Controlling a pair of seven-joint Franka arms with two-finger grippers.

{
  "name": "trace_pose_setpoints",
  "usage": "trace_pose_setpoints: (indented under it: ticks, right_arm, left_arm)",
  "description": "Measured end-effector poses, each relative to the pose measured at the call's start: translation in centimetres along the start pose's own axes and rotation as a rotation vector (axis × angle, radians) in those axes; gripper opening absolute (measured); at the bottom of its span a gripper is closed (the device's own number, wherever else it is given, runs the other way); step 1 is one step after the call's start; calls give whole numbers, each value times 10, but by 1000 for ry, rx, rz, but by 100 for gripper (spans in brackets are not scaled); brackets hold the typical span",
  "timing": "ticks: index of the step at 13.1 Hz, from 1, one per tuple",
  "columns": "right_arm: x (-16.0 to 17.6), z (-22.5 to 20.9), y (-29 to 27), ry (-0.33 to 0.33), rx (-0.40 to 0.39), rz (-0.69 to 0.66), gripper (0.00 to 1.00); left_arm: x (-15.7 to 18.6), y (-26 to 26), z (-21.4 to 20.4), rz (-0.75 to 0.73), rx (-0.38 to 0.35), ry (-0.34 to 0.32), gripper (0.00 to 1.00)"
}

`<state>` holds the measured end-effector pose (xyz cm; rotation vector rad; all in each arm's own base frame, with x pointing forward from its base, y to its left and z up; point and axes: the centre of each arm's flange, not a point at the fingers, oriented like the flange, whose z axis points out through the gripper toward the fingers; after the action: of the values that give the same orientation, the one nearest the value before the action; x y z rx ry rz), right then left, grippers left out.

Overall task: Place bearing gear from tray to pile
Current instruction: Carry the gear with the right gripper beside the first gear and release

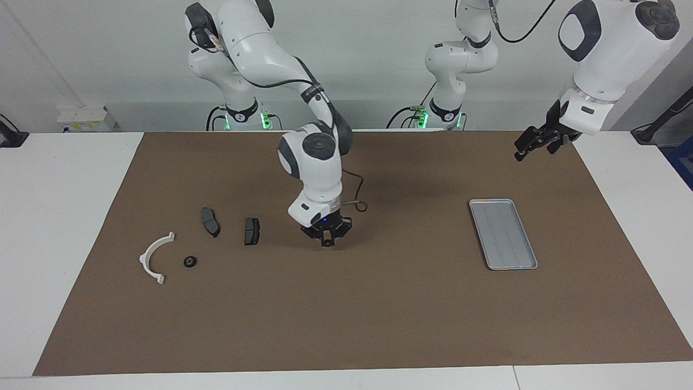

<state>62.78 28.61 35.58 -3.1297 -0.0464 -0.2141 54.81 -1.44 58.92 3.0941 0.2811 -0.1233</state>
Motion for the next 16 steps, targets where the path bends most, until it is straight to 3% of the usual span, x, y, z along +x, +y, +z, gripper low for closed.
trace_pose_setpoints:
  ticks: [3,7,10,16]
  right_arm:
    - [34,-41,116,9,-23,-86,24]
    - [46,-38,242,-18,-16,-135,24]
    - [35,-16,269,-57,-5,-135,24]
    - [11,39,272,-76,-1,-140,24]
  left_arm:
    - [0,0,0,0,0,0,100]
    - [0,0,0,0,0,1,100]
    - [0,0,0,0,0,1,100]
    - [0,0,0,0,1,1,100]
